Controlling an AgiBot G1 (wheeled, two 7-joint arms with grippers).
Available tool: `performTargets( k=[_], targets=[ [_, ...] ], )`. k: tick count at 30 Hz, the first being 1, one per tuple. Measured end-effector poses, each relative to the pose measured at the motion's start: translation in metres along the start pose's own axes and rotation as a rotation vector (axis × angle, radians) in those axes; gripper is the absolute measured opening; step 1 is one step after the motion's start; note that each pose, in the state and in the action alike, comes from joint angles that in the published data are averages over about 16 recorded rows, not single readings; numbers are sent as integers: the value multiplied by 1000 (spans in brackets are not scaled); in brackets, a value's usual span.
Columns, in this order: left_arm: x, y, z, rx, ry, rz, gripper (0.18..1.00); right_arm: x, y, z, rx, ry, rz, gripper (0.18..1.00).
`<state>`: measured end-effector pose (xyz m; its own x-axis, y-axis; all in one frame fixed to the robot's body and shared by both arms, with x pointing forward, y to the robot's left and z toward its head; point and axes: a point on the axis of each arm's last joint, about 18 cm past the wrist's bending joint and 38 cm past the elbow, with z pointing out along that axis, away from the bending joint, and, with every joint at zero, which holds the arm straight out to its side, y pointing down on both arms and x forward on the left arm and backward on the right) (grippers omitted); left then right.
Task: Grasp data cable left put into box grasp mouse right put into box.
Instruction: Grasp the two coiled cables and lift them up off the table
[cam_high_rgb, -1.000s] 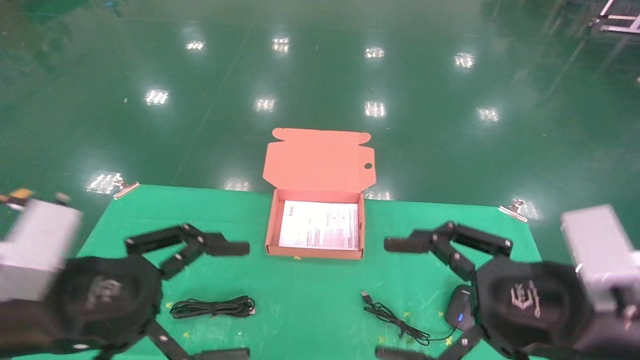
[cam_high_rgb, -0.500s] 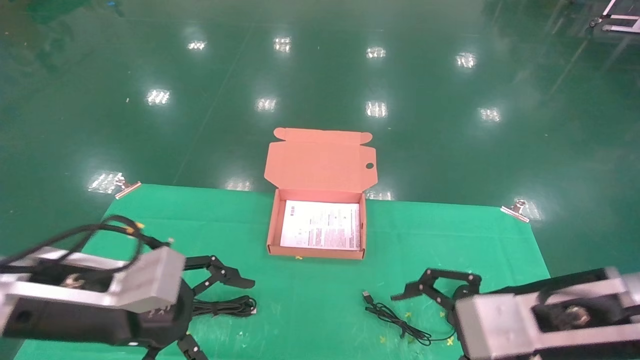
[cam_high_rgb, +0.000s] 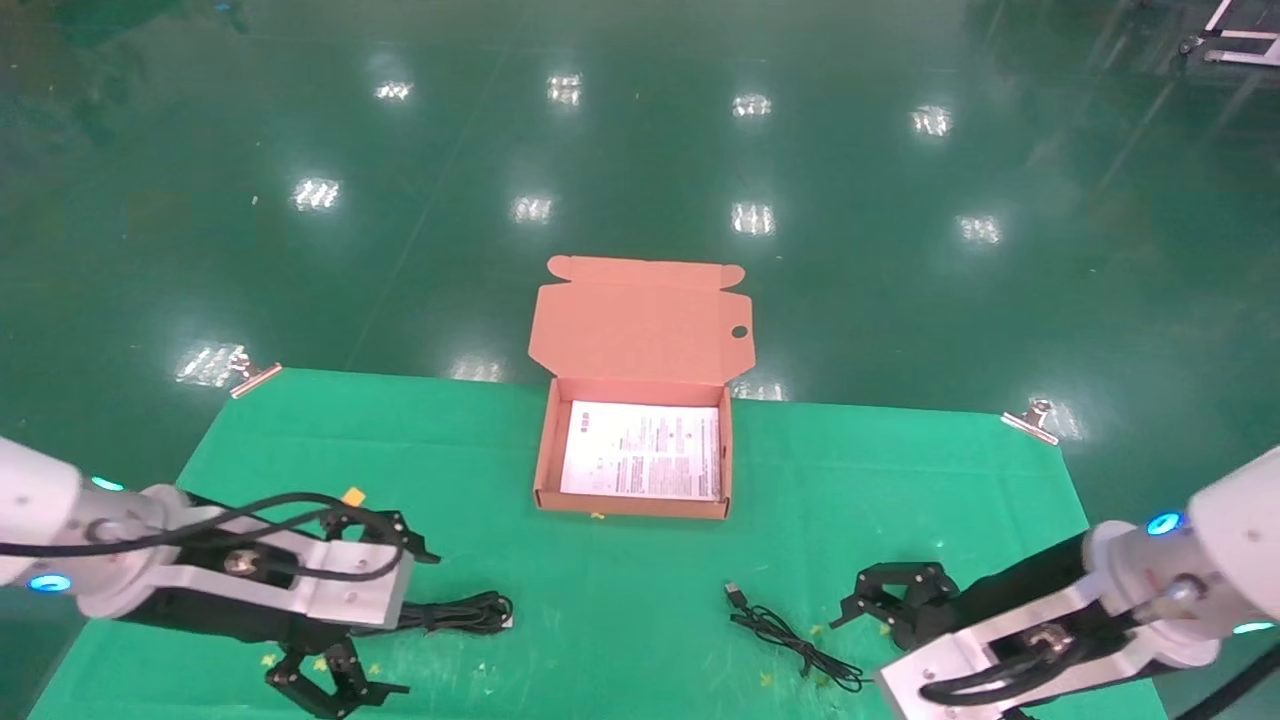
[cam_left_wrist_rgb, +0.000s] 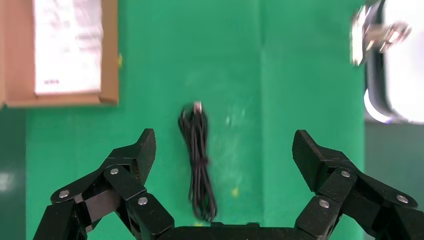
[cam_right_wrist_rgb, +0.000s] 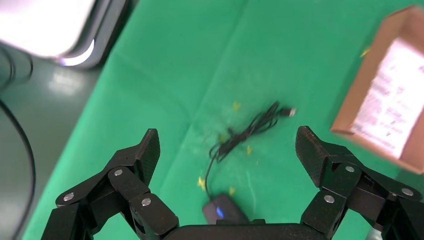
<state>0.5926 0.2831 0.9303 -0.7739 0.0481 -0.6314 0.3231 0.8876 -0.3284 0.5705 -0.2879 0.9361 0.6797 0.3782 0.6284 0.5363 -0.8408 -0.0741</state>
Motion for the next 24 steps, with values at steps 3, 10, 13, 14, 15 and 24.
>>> performTargets(
  k=[3,10,13,14,15,24],
  targets=[
    [-3,7,13,-64,0,8,1001,0,5,13,-46,-12,-1,1000],
    [-7,21,44,-146,-1,-25,1001,-2,17,39,-108,1,56,1000],
    [-9,26,56,-162,-3,-52,1001,-2,21,48,-120,16,96,1000],
    [-9,27,60,-166,-4,-63,1001,-2,22,51,-122,22,111,1000],
    [-10,29,64,-169,-4,-73,1001,-2,23,53,-124,28,125,1000],
    [-17,43,90,-170,-1,-190,1001,0,31,76,-121,58,228,1000]
  ],
)
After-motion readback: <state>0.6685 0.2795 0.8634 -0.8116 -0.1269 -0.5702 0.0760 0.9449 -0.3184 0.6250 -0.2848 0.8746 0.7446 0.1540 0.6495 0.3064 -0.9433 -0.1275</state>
